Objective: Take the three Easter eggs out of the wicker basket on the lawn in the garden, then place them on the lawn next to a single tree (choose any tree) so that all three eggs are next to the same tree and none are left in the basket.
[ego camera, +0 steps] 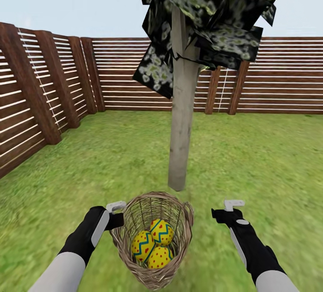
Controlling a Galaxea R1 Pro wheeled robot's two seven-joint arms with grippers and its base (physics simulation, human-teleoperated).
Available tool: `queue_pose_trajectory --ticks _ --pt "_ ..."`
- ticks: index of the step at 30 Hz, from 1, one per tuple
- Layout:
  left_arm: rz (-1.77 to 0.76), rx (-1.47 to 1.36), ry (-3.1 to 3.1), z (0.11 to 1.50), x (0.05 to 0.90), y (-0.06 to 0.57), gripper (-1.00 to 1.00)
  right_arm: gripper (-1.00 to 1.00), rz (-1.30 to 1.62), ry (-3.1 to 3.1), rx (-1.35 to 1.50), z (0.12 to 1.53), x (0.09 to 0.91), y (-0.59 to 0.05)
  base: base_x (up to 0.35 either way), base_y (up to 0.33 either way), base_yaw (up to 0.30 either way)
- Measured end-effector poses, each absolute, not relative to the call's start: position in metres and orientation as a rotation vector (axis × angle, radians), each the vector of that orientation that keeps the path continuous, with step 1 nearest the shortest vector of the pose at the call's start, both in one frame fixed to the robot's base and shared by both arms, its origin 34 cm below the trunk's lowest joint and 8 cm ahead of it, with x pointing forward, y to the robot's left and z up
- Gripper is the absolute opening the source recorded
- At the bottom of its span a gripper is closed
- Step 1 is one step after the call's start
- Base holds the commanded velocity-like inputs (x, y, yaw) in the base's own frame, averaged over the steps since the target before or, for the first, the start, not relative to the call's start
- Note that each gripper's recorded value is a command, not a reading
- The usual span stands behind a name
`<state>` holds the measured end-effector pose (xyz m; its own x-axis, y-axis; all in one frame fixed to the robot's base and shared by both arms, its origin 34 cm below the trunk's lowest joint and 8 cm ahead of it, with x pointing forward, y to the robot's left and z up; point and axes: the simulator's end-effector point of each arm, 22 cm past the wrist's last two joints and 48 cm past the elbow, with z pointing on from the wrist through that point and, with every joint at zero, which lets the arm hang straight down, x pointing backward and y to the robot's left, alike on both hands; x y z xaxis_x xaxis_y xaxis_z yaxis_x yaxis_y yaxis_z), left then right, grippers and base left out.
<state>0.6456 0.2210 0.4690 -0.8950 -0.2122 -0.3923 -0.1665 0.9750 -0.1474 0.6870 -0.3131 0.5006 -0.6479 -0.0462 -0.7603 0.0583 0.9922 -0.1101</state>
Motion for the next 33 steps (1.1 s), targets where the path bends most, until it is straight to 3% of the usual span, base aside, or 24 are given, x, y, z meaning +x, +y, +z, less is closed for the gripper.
queue_pose_trajectory --ticks 33 --pt "-0.152 -0.274 2.702 0.405 0.632 0.222 -1.0 1.0 -0.154 2.266 0.007 0.437 0.673 -0.311 0.0 0.0 0.0"
